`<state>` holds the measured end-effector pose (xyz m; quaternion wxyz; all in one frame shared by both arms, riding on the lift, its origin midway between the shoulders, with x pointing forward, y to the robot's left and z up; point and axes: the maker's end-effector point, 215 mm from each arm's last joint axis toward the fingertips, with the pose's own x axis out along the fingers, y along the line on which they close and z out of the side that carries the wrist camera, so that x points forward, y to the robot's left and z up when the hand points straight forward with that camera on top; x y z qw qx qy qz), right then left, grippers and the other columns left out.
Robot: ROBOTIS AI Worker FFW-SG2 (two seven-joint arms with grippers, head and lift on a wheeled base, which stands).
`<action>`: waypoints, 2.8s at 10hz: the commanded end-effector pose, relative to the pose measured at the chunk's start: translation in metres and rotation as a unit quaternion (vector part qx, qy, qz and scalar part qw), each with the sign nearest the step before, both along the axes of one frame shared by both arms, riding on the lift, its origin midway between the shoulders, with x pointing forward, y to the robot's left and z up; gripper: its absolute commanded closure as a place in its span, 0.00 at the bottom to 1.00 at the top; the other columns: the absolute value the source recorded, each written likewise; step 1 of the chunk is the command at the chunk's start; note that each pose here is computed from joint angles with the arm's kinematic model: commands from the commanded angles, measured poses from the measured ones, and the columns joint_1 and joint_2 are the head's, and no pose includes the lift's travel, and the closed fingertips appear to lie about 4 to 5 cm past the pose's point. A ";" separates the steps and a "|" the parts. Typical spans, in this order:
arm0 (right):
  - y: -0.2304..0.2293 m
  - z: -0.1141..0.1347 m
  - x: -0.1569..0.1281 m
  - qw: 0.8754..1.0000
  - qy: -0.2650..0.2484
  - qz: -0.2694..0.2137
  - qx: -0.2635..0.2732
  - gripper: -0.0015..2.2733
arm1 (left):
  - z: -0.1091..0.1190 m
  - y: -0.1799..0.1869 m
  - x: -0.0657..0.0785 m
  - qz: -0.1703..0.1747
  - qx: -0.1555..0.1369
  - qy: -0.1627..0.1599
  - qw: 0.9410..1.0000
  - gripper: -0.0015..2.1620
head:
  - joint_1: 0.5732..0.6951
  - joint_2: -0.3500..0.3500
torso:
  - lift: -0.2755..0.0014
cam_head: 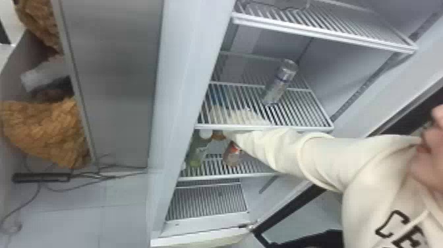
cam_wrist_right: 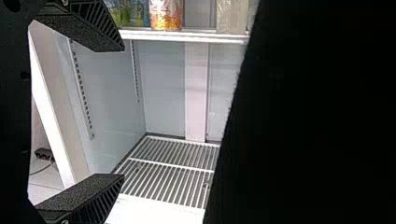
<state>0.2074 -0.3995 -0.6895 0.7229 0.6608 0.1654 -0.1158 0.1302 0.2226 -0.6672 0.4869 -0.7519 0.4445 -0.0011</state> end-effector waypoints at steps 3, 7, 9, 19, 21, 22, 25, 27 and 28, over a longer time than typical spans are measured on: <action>0.000 0.000 0.000 1.000 0.000 0.000 0.000 0.00 | 0.000 0.000 0.000 0.000 0.000 0.000 1.000 0.00 | 1.00 0.00 | 0.99; 0.000 0.000 0.000 1.000 0.000 0.000 0.000 0.00 | 0.000 0.000 0.000 0.000 0.000 0.000 1.000 0.00 | 1.00 0.00 | 0.99; 0.000 0.000 0.000 1.000 0.000 0.000 0.000 0.00 | 0.000 0.000 0.000 0.000 0.000 0.000 1.000 0.00 | 1.00 0.00 | 0.99; 0.000 0.000 0.000 1.000 0.000 0.000 0.000 0.00 | 0.000 0.000 0.000 0.000 0.000 0.000 1.000 0.00 | 1.00 0.00 | 0.99; 0.000 0.000 0.000 1.000 0.000 0.000 0.000 0.00 | 0.000 0.000 0.000 0.000 0.000 0.000 1.000 0.00 | 1.00 0.00 | 0.99; 0.000 0.000 0.000 1.000 0.000 0.000 0.000 0.00 | 0.000 0.000 0.000 0.000 0.000 0.000 1.000 0.00 | 1.00 0.00 | 0.99; 0.000 0.000 0.000 1.000 0.000 0.000 0.000 0.00 | 0.000 0.000 0.000 0.000 0.000 0.000 1.000 0.00 | 1.00 0.00 | 0.99; 0.000 0.000 0.000 1.000 0.000 0.000 0.000 0.00 | 0.000 0.000 0.000 0.000 0.000 0.000 1.000 0.00 | 1.00 0.00 | 0.99; 0.000 0.000 0.000 1.000 0.000 0.000 0.000 0.00 | 0.000 0.000 0.000 0.000 0.000 0.000 1.000 0.00 | 1.00 0.00 | 0.99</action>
